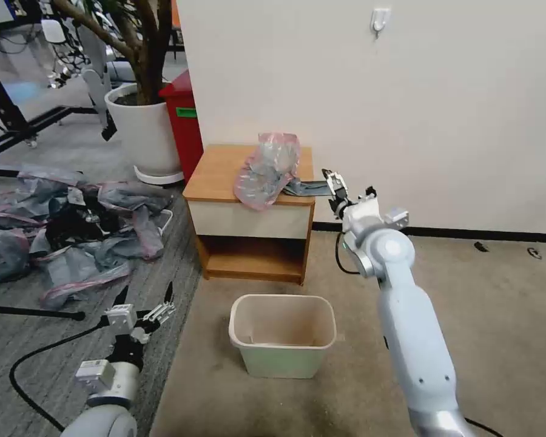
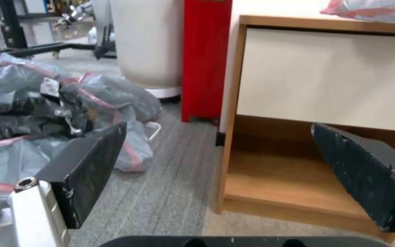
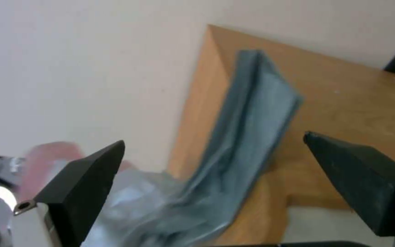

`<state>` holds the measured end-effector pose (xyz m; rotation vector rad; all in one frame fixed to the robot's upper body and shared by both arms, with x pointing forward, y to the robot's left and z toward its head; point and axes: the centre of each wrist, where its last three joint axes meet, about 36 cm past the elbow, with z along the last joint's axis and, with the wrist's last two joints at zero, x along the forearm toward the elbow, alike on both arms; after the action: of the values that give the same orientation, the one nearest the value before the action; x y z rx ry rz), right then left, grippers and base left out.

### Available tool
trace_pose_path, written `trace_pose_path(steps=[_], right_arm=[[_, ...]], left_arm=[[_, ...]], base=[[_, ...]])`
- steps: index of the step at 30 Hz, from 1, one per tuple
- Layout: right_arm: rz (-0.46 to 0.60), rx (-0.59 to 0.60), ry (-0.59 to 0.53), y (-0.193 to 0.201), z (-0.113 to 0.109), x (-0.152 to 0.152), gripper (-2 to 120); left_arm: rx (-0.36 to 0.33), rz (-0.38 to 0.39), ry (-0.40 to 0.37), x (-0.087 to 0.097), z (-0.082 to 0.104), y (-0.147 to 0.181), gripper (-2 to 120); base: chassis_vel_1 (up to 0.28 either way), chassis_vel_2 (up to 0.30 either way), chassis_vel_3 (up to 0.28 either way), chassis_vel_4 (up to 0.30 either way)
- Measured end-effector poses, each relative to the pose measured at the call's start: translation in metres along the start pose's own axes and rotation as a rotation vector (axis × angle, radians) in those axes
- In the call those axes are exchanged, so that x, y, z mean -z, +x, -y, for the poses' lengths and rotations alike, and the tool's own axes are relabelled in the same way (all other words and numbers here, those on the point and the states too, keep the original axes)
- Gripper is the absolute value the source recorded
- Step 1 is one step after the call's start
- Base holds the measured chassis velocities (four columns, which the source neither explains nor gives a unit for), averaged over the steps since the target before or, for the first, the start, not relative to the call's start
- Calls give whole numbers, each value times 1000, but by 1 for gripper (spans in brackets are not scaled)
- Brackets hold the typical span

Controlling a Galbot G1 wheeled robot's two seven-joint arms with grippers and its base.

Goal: Pick up the garbage bag from the table and place it over the trash can.

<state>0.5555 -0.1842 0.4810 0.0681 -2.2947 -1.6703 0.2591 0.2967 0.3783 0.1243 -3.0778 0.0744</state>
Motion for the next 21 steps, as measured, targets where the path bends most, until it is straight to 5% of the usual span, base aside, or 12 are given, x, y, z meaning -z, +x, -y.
trace_pose_path(steps=[14,21], right_arm=[[27,-31,-20,-33,0,1,99],[42,-44,-13,-41,0,-2,81]], left_arm=[[13,-5,-20,-4,-1,2,100],[21,-1,-20,-6,-1,3,100]], base=[[0,0,0,0],[0,0,0,0]])
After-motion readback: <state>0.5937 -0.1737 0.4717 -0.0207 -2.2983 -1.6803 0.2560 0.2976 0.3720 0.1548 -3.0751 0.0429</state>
